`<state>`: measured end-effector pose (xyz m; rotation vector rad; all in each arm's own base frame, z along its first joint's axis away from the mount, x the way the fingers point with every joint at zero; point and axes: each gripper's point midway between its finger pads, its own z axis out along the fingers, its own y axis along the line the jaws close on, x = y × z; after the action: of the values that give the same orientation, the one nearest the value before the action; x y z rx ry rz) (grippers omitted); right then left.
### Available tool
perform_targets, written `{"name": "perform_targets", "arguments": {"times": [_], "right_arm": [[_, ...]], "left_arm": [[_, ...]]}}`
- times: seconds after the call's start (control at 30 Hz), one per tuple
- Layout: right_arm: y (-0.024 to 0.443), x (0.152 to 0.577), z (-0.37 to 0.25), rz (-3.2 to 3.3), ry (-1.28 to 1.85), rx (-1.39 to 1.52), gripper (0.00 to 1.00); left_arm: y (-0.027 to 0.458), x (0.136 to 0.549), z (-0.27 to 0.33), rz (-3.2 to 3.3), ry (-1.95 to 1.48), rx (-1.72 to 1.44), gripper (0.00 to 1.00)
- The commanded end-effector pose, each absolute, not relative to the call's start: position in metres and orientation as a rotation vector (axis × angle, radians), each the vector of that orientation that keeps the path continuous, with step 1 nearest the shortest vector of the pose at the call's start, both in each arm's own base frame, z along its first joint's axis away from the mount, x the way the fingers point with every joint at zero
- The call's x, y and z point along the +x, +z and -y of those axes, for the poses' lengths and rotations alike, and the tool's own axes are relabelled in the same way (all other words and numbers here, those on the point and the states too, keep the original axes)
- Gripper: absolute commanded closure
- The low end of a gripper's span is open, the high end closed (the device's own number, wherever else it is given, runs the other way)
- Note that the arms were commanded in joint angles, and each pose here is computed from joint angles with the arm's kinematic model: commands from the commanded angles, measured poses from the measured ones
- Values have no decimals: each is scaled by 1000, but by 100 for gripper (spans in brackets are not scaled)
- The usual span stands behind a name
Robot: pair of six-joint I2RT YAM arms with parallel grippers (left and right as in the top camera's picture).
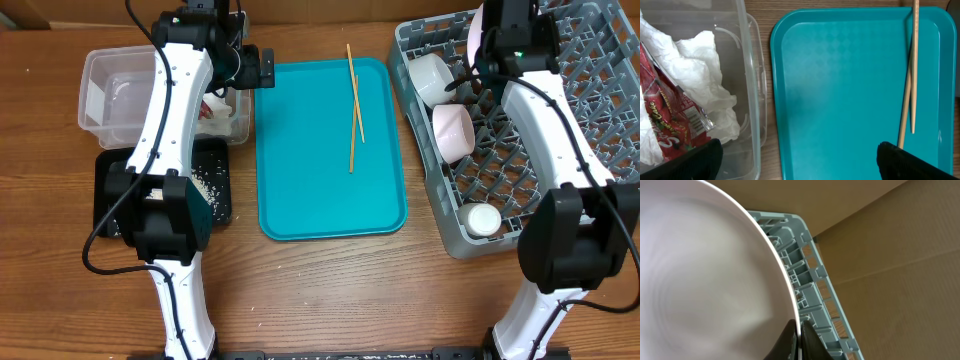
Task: Sort waste into correct bins and load items into the dishwasher
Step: 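Carry the white plate to the rack and stand it upright, then release the plate, reach right gripper to chopsticks and grasp one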
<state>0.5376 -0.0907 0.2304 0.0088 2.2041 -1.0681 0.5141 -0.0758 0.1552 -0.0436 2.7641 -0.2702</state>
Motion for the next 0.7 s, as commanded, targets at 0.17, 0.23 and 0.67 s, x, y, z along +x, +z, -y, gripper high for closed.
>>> {"name": "perform_targets", "arguments": {"times": [0.17,0.23,0.67], "right_arm": [[197,541,77,-2290,-1056,-99,39],[202,543,76,-2268,-1039,-64,27],[305,513,-63,-2149,56,-13,0]], "left_arm": [[169,517,82,-2729,-292,-35,0],[169,517,82,-2729,-292,-35,0],[169,517,82,-2729,-291,-35,0]]}}
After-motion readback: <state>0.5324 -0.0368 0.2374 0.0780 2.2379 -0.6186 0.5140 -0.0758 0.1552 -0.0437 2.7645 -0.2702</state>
